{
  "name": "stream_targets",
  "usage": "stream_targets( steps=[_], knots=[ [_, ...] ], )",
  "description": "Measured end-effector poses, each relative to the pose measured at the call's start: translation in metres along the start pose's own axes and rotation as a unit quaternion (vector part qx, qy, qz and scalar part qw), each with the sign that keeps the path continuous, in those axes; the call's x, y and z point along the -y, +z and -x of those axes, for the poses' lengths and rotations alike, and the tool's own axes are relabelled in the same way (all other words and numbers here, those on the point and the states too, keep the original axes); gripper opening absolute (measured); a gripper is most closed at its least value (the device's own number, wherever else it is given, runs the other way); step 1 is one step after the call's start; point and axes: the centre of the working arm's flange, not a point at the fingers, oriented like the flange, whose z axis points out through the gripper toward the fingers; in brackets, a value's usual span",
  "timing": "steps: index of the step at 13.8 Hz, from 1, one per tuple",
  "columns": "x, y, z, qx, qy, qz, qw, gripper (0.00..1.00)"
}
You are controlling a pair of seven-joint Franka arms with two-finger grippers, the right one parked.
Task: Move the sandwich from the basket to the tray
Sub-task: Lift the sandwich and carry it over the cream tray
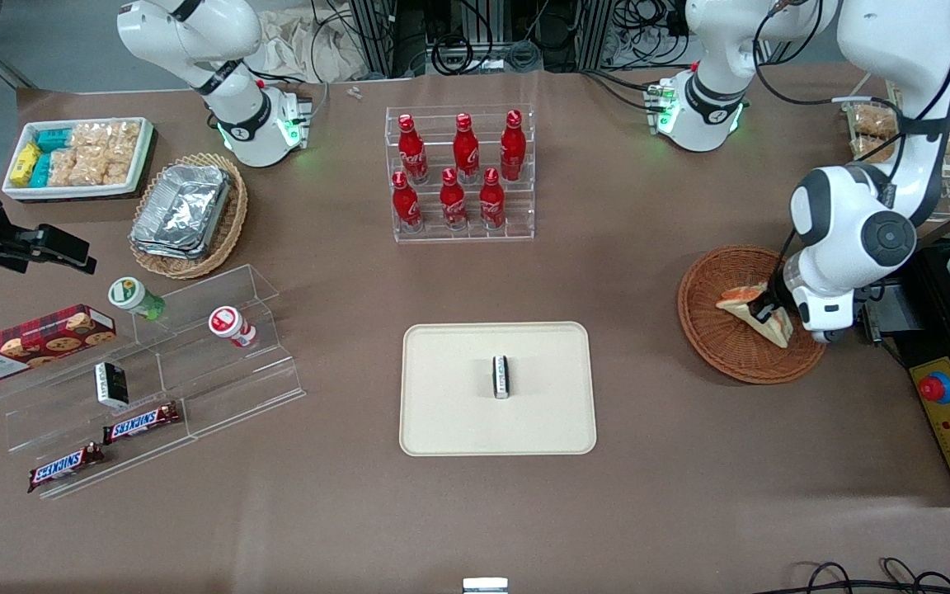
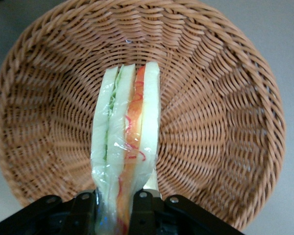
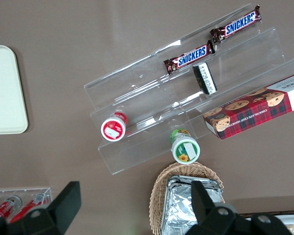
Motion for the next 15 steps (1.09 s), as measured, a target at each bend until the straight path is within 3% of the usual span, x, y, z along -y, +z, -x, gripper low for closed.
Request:
stream_targets(
  steps=[4, 8, 12, 15],
  knots=[
    [-0.001, -0.075, 0.008, 0.020, 0.071, -0.006, 0.9973, 0.19],
    [-0.030, -0.147, 0.026, 0.037, 0.183, -0.019, 0.9822, 0.19],
    [-0.065, -0.170, 0.060, 0.027, 0.267, -0.017, 0.9631, 0.19],
    [-0.112, -0.185, 0.116, 0.007, 0.348, -0.012, 0.9372, 0.19]
  ],
)
